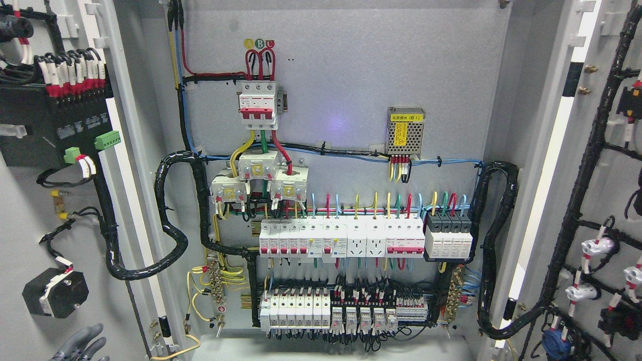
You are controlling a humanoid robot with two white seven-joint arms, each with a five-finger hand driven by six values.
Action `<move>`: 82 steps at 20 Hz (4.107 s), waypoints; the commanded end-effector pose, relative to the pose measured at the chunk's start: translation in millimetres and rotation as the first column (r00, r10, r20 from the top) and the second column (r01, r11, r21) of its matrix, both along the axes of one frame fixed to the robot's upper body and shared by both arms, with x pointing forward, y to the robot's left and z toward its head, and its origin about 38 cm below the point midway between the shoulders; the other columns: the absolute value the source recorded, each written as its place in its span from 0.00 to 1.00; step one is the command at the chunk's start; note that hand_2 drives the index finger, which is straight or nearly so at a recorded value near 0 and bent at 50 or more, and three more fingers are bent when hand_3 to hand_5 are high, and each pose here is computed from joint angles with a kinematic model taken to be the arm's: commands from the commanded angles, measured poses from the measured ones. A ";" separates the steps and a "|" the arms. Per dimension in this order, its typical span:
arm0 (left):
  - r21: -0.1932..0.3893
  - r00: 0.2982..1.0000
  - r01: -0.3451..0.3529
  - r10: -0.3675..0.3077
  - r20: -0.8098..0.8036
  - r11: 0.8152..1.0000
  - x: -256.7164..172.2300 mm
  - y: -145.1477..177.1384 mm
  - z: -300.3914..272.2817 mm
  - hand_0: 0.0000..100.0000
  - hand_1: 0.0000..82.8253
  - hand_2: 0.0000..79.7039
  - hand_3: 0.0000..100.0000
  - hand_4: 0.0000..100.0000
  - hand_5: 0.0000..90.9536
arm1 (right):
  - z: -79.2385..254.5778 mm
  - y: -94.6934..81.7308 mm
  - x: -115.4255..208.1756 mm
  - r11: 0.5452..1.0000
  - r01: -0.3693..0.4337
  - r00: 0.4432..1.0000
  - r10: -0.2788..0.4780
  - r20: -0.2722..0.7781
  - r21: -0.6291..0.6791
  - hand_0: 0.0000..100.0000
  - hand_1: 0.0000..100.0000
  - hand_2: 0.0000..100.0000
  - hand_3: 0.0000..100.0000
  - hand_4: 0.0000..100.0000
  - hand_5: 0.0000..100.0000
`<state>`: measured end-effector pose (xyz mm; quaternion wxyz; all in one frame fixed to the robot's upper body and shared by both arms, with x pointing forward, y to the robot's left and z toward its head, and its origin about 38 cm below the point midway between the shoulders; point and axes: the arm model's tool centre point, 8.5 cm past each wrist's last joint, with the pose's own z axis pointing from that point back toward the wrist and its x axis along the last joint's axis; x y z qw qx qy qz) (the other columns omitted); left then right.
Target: Open door with both hands
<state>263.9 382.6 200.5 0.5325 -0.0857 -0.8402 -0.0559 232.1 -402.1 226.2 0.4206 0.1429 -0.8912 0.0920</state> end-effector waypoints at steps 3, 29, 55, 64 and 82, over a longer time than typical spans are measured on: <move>-0.008 0.992 -0.123 0.123 -0.016 0.992 -4.6 60.6 9.5 0.00 0.00 0.00 0.00 0.00 0.00 | -1.5 -10.2 -7.7 0.999 0.043 0.999 -0.043 -0.007 0.002 0.00 0.00 0.00 0.00 0.00 0.00; -0.055 0.959 -0.266 0.258 -0.114 0.963 14.5 133.0 -9.7 0.00 0.00 0.00 0.00 0.00 0.00 | -20.5 -41.9 -18.6 0.987 0.124 0.991 -0.118 -0.069 0.099 0.00 0.00 0.00 0.00 0.00 0.00; -0.109 0.933 -0.337 0.315 -0.174 0.935 66.1 171.0 -20.3 0.00 0.00 0.00 0.00 0.00 0.00 | -14.9 -49.7 -20.7 0.986 0.140 0.989 -0.136 -0.054 0.095 0.00 0.00 0.00 0.00 0.00 0.00; -0.118 0.931 -0.341 0.319 -0.176 0.932 74.9 172.9 -18.9 0.00 0.00 0.00 0.00 0.00 0.00 | -7.6 -30.1 -29.4 0.994 0.082 0.996 -0.079 -0.046 0.074 0.00 0.00 0.00 0.00 0.00 0.00; -0.153 0.938 -0.329 0.304 -0.167 0.932 74.6 181.8 -3.4 0.00 0.00 0.00 0.00 0.00 0.00 | -15.6 3.3 -27.8 0.994 -0.021 0.997 0.029 -0.065 0.111 0.00 0.00 0.00 0.00 0.00 0.00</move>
